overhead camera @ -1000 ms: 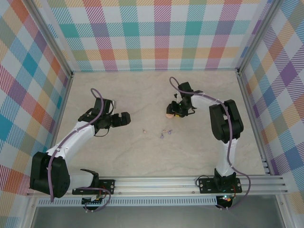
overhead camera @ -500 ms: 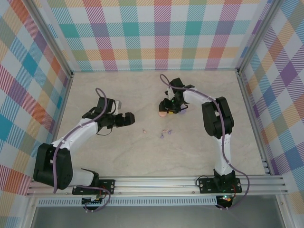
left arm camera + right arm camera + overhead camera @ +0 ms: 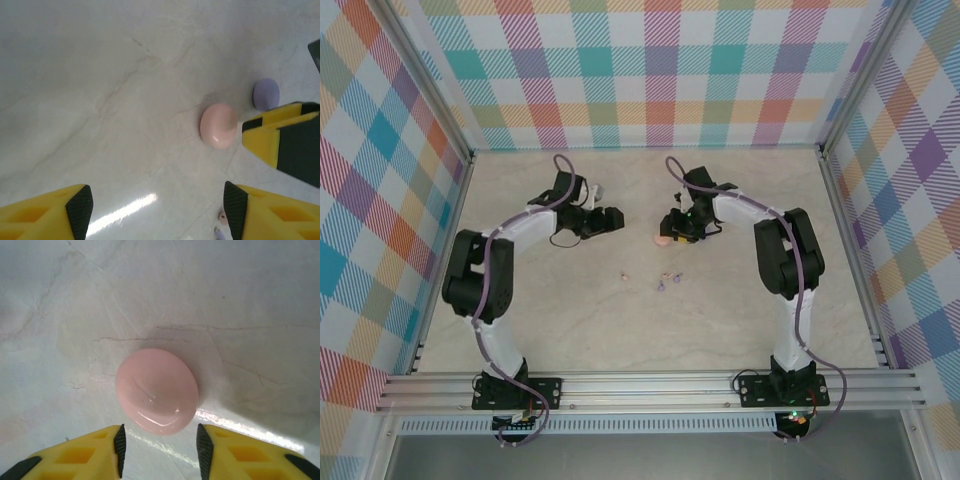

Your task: Insert the wireless bluetooth earbuds into the charging case

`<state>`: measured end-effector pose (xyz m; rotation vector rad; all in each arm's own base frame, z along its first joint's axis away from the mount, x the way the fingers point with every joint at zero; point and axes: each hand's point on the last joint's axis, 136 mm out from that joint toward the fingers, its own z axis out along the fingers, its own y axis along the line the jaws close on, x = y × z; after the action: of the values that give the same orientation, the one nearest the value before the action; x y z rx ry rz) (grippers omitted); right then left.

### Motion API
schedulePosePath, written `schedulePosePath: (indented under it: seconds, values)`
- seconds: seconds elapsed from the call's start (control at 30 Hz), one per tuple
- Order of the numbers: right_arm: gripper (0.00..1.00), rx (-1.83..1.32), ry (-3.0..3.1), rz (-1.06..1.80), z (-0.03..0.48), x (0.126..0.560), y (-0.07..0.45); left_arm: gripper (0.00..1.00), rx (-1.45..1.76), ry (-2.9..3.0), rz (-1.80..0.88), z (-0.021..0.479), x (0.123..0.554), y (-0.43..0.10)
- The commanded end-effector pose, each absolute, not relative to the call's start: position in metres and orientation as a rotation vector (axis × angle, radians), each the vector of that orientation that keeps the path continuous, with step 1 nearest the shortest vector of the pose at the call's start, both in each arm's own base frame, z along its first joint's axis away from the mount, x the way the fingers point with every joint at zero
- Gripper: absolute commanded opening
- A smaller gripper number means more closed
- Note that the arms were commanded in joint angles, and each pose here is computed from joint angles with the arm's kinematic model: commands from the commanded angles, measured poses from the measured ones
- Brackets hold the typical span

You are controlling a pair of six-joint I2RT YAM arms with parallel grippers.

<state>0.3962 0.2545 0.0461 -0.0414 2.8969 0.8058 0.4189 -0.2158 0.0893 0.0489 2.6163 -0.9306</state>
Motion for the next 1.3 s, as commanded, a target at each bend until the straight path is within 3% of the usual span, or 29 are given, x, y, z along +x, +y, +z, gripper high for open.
schedulePosePath:
  seconds: [0.0, 0.23, 0.5, 1.27]
  values:
    - [0.41, 0.022, 2.845, 0.839, 0.061, 0.401, 0.257, 0.68, 0.125, 2.581, -1.060, 0.095, 0.433, -0.248]
    - [0.33, 0.079, 2.849, 0.813, 0.057, 0.404, 0.253, 0.59, 0.174, 2.618, -1.165, 0.076, 0.444, -0.286]
    - [0.27, 0.123, 2.863, 0.814, 0.051, 0.407, 0.251, 0.54, 0.215, 2.693, -1.213, 0.055, 0.430, -0.306]
    - [0.23, 0.148, 2.898, 0.796, 0.032, 0.406, 0.246, 0.52, 0.286, 2.743, -1.281, 0.041, 0.410, -0.330]
